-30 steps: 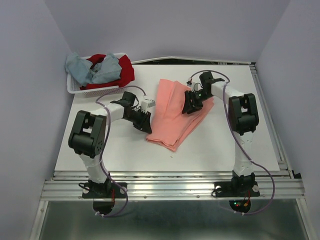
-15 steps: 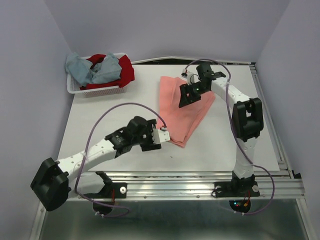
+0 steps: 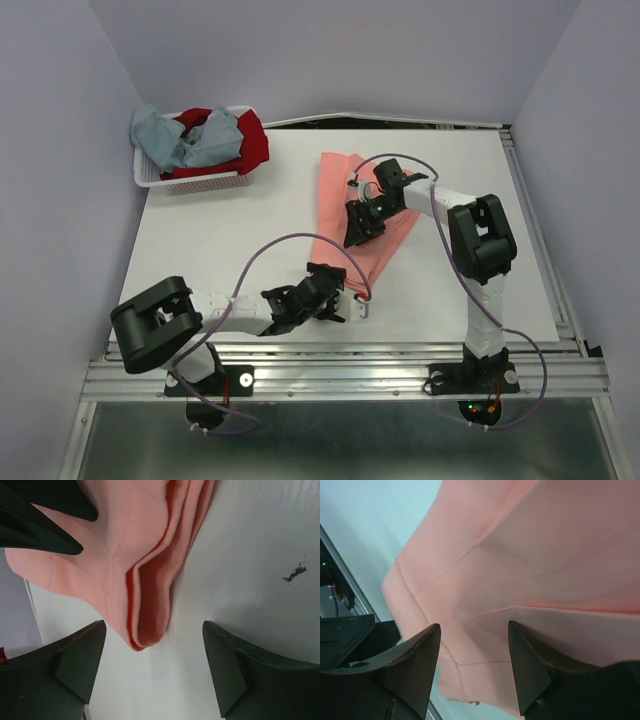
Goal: Fold and stack the skirts
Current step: Fold the skirt
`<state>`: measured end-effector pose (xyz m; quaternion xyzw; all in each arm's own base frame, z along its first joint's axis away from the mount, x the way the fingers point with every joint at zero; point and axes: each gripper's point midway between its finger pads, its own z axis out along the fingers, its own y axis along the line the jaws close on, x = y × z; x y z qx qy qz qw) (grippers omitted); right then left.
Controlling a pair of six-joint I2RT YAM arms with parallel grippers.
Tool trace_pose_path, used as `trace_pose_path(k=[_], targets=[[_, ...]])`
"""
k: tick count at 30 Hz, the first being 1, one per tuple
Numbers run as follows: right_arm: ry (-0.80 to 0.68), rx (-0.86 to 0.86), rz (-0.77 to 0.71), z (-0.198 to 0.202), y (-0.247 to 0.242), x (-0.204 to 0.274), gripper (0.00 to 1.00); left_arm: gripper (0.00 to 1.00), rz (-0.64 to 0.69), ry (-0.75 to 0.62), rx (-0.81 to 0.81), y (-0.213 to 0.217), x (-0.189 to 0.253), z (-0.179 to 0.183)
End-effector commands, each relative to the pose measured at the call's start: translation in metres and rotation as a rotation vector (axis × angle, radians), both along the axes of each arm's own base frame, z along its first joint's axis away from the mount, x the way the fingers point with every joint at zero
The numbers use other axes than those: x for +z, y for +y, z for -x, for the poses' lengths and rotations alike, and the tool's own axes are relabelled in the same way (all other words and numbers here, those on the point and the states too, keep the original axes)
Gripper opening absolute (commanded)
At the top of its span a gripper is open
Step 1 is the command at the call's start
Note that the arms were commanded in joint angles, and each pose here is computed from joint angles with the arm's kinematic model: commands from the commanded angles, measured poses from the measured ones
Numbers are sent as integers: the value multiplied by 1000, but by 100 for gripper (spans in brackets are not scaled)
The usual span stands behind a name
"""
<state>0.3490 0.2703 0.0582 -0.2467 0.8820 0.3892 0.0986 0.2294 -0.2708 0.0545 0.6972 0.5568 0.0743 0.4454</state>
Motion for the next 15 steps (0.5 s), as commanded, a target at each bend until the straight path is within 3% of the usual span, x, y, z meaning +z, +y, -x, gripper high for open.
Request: trace_pose_path(k=[1, 8, 15], targets=[[16, 6, 14, 1, 3, -29, 61, 89, -4, -66, 5, -8, -3, -7], [39, 21, 71, 6, -5, -52, 57, 78, -98, -71, 54, 1, -39, -14], [66, 37, 66, 12, -6, -53, 56, 48, -16, -110, 108, -6, -20, -22]])
